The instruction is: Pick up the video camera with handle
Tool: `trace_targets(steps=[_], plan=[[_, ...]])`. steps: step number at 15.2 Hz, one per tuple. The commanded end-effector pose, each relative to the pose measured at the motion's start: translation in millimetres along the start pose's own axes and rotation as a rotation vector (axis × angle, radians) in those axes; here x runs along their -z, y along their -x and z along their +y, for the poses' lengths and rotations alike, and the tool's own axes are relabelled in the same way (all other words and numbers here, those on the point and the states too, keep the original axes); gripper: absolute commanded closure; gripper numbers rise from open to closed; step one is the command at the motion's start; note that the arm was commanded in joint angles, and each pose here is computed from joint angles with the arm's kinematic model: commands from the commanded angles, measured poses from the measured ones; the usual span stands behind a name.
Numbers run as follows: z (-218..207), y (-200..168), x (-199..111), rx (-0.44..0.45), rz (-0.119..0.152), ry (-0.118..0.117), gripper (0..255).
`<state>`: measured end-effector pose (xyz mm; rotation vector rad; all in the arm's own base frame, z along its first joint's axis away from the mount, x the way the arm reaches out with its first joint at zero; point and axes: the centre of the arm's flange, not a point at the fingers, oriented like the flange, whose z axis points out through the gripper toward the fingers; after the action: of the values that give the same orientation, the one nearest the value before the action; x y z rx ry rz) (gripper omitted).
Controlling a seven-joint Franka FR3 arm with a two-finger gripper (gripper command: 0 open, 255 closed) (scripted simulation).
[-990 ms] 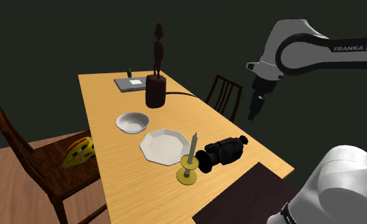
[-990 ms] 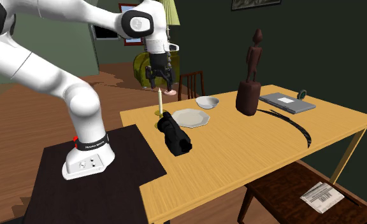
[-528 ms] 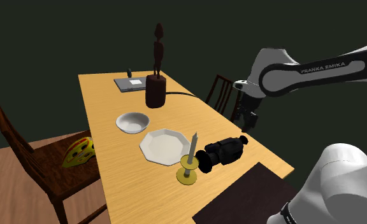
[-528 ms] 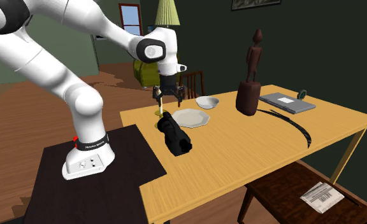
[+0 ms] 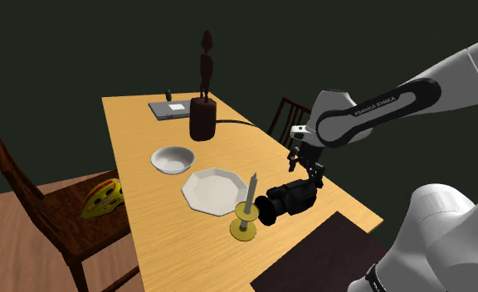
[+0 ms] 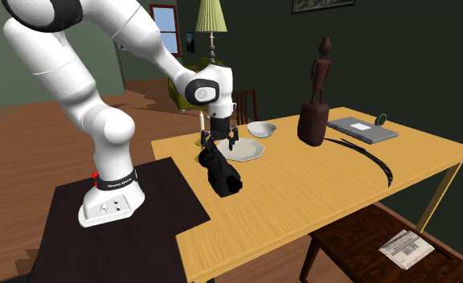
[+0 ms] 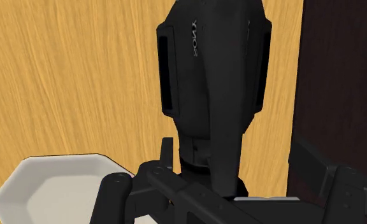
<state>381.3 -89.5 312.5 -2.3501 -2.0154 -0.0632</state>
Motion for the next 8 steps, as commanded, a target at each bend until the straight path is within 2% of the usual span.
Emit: trace_targets(steps=[1, 7, 8], plan=[[0.0, 0.5, -12.1, 0.016, 0.0, 0.0, 0], [0.1, 2.0, -36.2, 0.016, 0.0, 0.0, 0], [1.0, 1.9, -36.3, 0.016, 0.0, 0.001, 255]])
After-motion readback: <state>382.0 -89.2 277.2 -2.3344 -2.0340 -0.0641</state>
